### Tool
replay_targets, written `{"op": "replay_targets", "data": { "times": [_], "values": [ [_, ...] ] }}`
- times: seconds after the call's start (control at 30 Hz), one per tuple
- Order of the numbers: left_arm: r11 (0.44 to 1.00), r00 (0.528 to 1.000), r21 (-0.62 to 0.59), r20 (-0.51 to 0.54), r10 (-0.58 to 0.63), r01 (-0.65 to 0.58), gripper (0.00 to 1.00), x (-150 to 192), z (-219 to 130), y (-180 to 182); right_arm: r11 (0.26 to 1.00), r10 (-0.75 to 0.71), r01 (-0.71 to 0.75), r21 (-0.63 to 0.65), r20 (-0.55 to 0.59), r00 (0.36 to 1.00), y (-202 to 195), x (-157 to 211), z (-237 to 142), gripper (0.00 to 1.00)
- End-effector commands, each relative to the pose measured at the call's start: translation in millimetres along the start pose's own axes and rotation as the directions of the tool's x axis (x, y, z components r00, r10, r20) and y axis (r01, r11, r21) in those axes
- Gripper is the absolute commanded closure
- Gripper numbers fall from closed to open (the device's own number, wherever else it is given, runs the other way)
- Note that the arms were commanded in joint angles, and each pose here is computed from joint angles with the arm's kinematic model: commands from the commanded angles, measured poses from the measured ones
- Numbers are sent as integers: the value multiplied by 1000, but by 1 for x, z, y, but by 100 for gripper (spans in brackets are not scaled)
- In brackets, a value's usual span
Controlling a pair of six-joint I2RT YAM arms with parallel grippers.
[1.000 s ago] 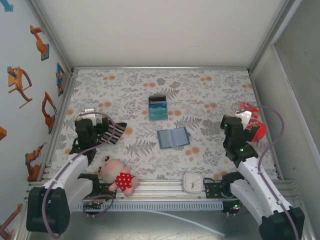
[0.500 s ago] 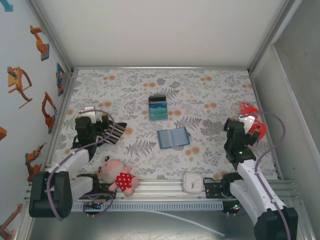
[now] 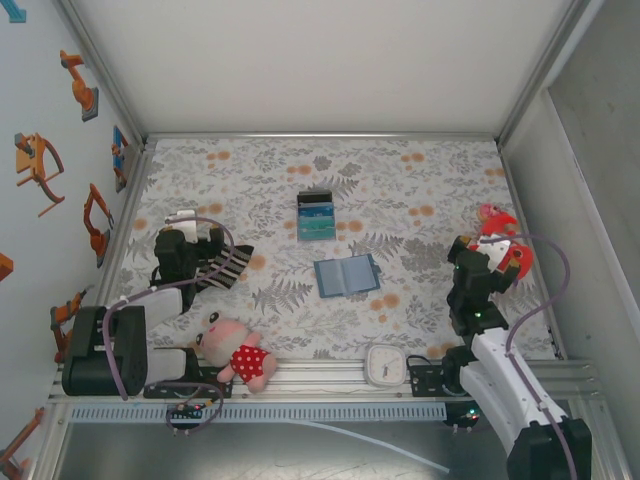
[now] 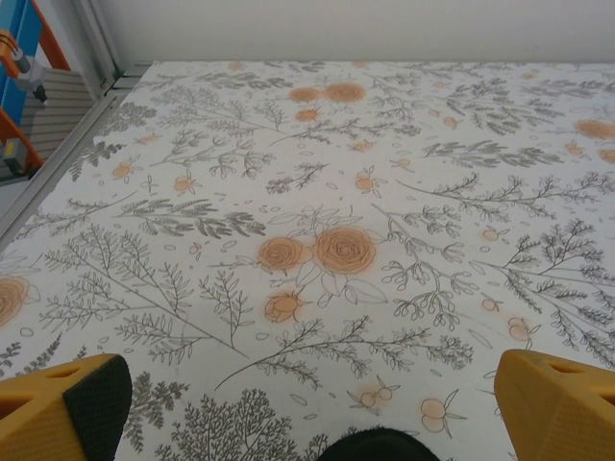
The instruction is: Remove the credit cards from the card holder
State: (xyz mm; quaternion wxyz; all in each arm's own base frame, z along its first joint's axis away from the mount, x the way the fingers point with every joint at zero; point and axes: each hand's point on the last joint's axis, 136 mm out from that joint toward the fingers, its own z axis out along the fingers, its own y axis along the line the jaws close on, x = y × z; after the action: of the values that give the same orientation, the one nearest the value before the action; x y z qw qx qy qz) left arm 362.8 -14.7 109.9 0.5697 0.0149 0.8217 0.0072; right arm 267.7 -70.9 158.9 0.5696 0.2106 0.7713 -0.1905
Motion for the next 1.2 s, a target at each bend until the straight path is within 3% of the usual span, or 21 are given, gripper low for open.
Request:
{"op": "replay_targets", "data": {
  "times": [0.0,0.6,0.77,0.87,1.0,1.17],
  "values": [
    [1000,997,26,83,6,-9,3,-14,0,-3,999,29,-30,21,39,999,-1,-7,4,1],
    [999,991,-37,133,-21,26,3,10,12,7,997,66,-67,23,37,997,-2,1,27,1],
    [990,993,-126,111,-50,64,3,11,14,23,996,83,-84,33,37,996,-6,4,32,1],
    [985,998,-162,3,-59,58,3,13,30,27,993,108,-110,39,31,994,-9,6,35,1],
    [988,996,-129,-31,-85,81,3,14,37,29,992,119,-120,25,35,992,-7,5,40,1],
    [996,995,26,-58,-78,80,3,15,40,11,992,125,-125,-4,50,991,-1,2,47,1]
  ]
}}
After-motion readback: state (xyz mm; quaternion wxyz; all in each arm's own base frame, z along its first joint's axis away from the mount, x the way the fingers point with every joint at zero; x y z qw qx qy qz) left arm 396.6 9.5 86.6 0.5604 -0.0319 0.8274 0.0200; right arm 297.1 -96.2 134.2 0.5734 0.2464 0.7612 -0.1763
